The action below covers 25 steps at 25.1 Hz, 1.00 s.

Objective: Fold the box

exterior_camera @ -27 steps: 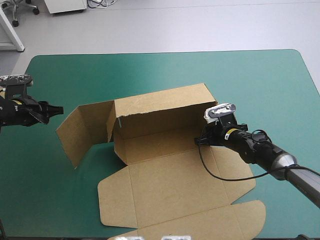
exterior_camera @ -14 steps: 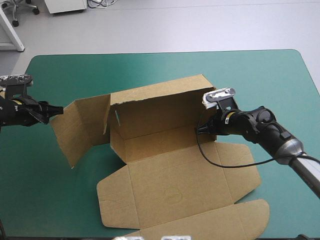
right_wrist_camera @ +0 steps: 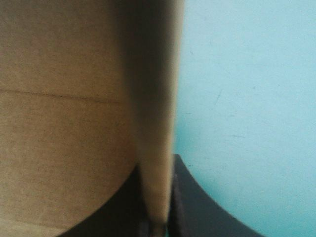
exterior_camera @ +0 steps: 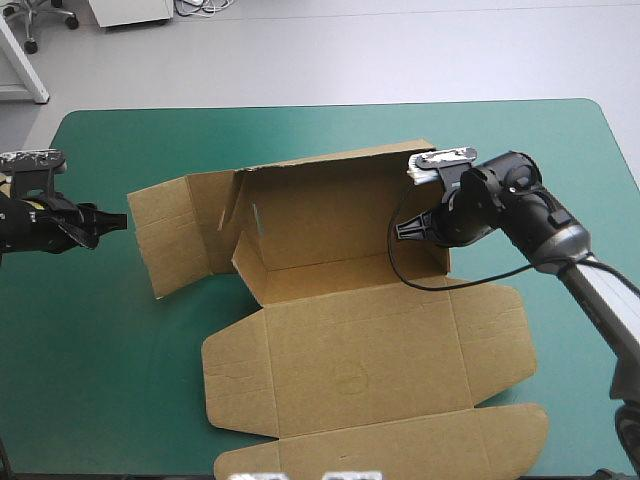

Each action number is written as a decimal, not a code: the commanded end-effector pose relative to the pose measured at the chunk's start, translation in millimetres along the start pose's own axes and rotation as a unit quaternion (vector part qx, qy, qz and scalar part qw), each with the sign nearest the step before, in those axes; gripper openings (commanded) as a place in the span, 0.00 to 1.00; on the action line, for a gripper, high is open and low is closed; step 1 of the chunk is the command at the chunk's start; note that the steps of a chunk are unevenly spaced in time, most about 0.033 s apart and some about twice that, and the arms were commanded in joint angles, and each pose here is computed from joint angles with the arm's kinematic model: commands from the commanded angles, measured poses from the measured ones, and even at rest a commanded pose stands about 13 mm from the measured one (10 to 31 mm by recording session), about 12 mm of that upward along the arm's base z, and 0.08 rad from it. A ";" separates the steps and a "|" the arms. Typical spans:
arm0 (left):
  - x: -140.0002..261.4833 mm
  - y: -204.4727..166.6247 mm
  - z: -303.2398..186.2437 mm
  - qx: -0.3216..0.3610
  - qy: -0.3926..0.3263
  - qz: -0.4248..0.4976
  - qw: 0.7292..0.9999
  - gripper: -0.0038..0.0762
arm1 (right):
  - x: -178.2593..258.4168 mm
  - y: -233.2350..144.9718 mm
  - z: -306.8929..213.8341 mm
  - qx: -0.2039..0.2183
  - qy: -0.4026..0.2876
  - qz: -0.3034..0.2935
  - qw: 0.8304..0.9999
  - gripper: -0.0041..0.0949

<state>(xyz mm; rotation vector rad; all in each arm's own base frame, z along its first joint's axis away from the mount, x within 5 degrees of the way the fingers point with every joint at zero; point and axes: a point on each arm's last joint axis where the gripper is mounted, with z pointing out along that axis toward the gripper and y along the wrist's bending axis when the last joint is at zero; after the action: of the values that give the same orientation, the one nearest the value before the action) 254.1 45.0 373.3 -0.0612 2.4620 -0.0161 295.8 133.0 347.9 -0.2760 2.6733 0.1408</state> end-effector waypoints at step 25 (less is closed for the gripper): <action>-7.1 -2.8 -16.1 0.003 -0.044 0.006 0.999 0.44 | -50.2 -8.7 -53.8 0.018 -0.075 -0.016 0.997 0.48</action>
<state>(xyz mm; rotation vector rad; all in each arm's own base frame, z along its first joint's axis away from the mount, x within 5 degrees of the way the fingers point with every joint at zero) 253.6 44.7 372.9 -0.0367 2.4693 -0.0129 338.2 138.3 382.6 -0.2854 2.6114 0.0977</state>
